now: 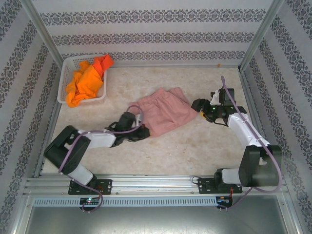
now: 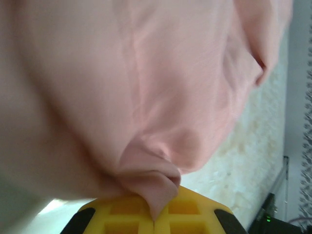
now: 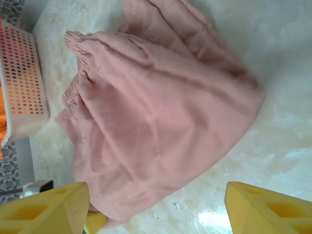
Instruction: Fold and stack the shorts
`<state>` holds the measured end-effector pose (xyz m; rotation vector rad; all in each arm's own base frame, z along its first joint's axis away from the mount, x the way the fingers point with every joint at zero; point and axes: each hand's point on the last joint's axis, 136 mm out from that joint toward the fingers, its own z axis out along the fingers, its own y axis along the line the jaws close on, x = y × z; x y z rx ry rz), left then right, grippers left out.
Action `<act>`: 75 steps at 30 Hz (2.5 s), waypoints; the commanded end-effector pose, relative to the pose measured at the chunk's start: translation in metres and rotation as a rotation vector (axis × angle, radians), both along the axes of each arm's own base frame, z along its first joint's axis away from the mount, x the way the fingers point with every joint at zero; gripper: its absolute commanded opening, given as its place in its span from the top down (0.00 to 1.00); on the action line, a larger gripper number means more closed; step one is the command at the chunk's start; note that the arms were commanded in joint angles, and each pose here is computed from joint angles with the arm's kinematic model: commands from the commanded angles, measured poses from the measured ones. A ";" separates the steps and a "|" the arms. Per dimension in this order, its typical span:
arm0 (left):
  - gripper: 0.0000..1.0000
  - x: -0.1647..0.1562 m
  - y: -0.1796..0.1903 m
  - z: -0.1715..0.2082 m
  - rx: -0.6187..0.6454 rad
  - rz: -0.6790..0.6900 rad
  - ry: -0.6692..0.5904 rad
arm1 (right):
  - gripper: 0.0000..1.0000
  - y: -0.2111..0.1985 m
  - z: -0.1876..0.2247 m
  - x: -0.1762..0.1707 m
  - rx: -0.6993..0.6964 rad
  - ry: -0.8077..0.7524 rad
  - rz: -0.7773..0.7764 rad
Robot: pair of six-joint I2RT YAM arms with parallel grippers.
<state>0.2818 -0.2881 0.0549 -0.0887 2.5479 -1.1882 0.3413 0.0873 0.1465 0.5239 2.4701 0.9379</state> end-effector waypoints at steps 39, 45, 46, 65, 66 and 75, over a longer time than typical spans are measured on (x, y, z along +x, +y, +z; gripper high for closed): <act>0.00 0.050 0.148 0.126 0.145 0.359 -0.390 | 0.16 0.012 -0.124 0.005 -0.052 0.364 0.061; 0.00 0.051 0.170 0.128 0.164 0.406 -0.394 | 0.14 -0.049 -0.116 -0.011 -0.067 0.383 -0.015; 0.00 0.051 0.173 0.128 0.166 0.414 -0.392 | 0.14 -0.058 -0.115 -0.013 -0.081 0.387 -0.025; 0.00 0.101 0.344 0.206 0.466 0.712 -0.370 | 0.08 -0.155 -0.056 -0.033 -0.882 0.426 -0.018; 0.00 0.107 0.357 0.206 0.481 0.731 -0.346 | 0.08 -0.144 -0.049 -0.028 -0.883 0.378 -0.003; 0.02 0.178 0.392 0.184 0.406 0.719 -0.260 | 0.05 -0.034 -0.020 0.014 -0.952 0.143 0.238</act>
